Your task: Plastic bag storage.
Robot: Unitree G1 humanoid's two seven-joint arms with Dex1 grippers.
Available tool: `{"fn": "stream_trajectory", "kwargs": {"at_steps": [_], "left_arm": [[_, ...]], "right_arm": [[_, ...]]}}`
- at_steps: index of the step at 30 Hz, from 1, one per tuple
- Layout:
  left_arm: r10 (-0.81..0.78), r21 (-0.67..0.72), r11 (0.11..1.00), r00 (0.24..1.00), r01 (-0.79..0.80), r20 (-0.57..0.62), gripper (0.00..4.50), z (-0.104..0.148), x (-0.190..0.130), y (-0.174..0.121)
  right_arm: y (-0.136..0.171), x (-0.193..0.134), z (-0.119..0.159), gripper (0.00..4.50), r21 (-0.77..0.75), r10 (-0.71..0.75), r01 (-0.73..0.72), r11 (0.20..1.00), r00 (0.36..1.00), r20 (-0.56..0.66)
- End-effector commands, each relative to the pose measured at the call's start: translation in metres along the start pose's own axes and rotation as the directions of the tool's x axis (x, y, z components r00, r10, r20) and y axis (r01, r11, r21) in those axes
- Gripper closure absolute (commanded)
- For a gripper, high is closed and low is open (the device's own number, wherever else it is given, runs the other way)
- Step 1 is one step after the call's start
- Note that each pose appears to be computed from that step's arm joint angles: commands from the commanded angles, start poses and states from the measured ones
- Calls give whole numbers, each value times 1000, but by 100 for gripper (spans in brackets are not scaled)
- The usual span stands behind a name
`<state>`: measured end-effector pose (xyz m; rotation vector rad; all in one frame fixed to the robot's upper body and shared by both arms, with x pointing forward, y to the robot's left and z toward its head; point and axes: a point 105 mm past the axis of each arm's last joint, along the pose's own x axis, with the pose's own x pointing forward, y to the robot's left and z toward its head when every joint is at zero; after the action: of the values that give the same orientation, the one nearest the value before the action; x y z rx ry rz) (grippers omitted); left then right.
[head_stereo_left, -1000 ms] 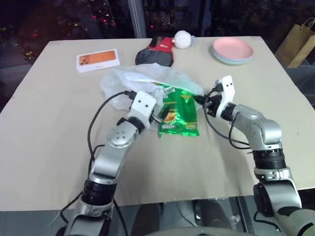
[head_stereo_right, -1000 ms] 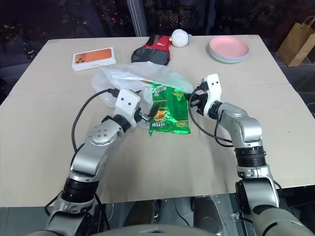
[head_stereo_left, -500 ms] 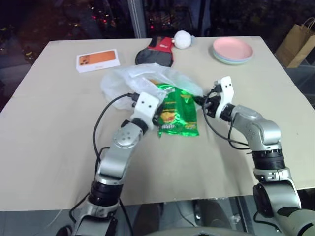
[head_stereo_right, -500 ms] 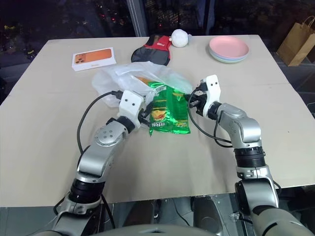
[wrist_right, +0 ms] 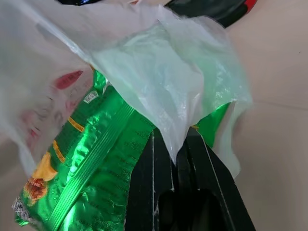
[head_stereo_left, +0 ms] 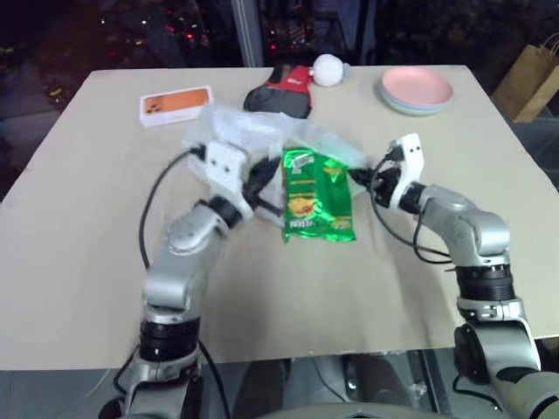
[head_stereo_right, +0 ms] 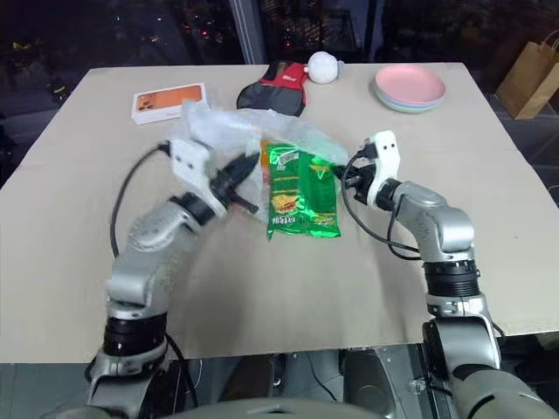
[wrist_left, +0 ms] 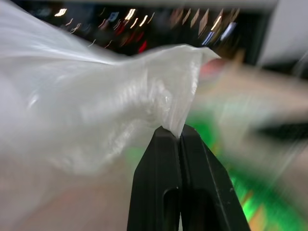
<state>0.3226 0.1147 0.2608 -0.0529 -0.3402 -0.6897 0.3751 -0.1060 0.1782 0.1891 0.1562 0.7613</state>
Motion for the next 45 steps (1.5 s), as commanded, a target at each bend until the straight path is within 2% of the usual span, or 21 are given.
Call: {"fn": "stream_trajectory", "kwargs": {"at_steps": [1,3,5,8,11,15,17,19,23,27,30,33,34,36,38,45], "left_arm": [[-107,-172,976,981,135,161,445,46,-2,-13],[-99,-259,954,972,154,213,445,60,-3,-10],[-21,-324,940,966,107,259,445,72,-3,6],[59,-363,931,961,45,271,445,78,-2,23],[39,-346,937,974,42,224,445,70,-2,20],[-75,-309,947,995,90,62,445,31,-10,2],[-104,-292,951,995,102,8,445,18,-16,-2],[-67,-312,947,997,74,34,445,21,-20,7],[22,-399,916,988,43,155,445,45,-21,29],[29,-393,919,994,14,105,445,33,-25,32],[36,-411,911,993,15,115,450,33,-25,31],[26,-406,914,995,16,99,450,31,-26,29],[19,-407,913,996,19,90,450,28,-26,27],[3,-415,910,997,30,79,450,25,-26,21],[1,-415,909,997,29,71,450,23,-26,20],[4,-416,909,999,18,53,450,18,-27,19]], "right_arm": [[1,-13,25,450,-31,26,-25,999,998,57],[-3,-17,29,450,-25,19,-18,1000,998,58],[-6,-28,39,450,-20,26,-25,999,997,71],[-12,-42,62,450,21,25,-28,999,991,128],[-21,-51,64,450,9,-7,6,1000,993,118],[-21,-49,37,450,-16,-17,17,1000,1000,13],[-19,-48,30,450,-15,-17,17,1000,1000,0],[-20,-50,33,450,-4,-23,23,1000,999,26],[-23,-60,56,450,53,-19,12,999,991,135],[-30,-59,49,450,26,-49,47,999,994,97],[-23,-60,43,366,27,-1,-1,1000,997,74],[-19,-65,40,227,-9,17,-16,1000,998,63],[-13,-70,35,198,-15,54,-54,998,998,37],[4,-82,21,107,-14,158,-159,987,986,-44],[11,-89,9,16,-13,203,-206,979,973,-106],[17,-100,-32,7,-27,224,-241,970,933,-282]]}}
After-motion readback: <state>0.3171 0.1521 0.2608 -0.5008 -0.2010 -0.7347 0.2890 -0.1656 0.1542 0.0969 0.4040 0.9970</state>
